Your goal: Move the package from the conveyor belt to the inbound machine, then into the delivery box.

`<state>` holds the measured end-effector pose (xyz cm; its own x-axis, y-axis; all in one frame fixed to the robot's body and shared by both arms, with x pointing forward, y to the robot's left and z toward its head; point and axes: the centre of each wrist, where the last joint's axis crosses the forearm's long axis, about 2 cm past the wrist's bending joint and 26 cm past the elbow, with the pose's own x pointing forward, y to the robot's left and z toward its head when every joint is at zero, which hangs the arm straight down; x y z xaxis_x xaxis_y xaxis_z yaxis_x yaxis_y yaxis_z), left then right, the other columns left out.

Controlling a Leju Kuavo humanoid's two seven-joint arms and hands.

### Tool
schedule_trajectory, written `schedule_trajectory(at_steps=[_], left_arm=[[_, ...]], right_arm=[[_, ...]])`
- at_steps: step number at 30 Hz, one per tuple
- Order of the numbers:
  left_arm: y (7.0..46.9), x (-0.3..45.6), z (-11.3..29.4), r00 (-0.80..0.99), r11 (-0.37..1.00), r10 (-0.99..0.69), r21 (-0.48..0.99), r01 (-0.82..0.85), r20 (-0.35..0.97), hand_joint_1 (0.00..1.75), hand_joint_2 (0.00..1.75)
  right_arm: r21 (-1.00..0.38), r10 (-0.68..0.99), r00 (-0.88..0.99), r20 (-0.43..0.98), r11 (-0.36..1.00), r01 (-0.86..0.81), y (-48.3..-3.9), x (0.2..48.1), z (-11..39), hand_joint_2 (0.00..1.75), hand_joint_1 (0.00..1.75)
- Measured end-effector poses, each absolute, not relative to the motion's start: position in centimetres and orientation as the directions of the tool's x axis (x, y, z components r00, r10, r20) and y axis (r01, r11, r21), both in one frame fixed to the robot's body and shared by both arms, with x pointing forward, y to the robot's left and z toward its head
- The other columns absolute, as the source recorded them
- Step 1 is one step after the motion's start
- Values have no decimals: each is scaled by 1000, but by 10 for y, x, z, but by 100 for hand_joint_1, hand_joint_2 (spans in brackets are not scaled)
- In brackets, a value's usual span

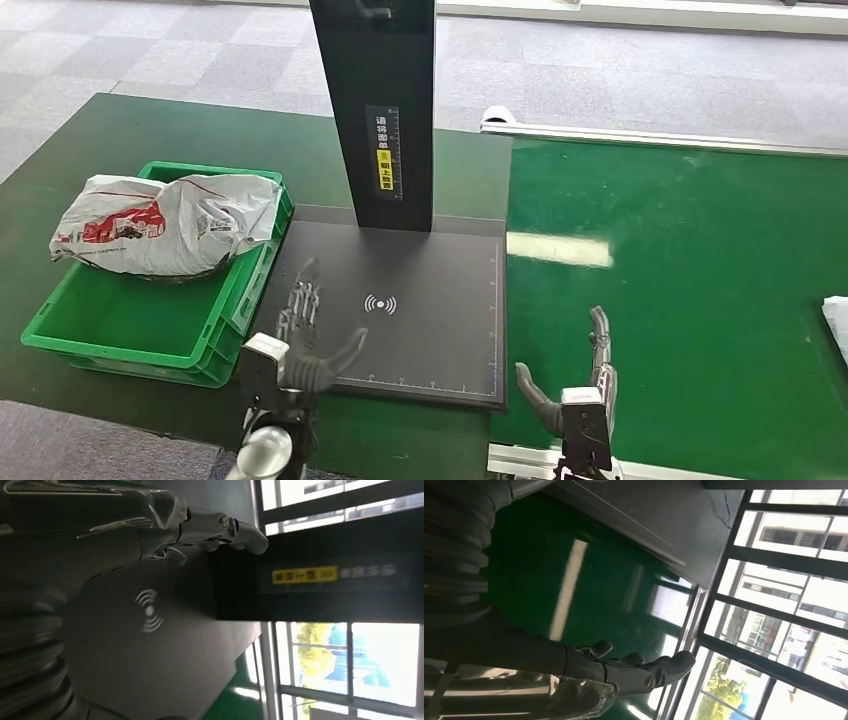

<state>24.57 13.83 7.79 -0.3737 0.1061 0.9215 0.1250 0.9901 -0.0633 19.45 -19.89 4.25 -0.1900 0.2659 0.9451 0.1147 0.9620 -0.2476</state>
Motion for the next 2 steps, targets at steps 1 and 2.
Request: schedule_trajectory(at_steps=[1, 2], left_arm=[[132, 238, 69, -344, 988, 114, -68, 142, 932, 0, 175], [129, 233, 65, -329, 986, 116, -70, 150, 937, 0, 175]], right_arm=[[-253, 268, -174, 947, 962, 108, -197, 191, 38, 175, 0], [-255, 269, -166, 949, 961, 104, -196, 189, 36, 175, 0]])
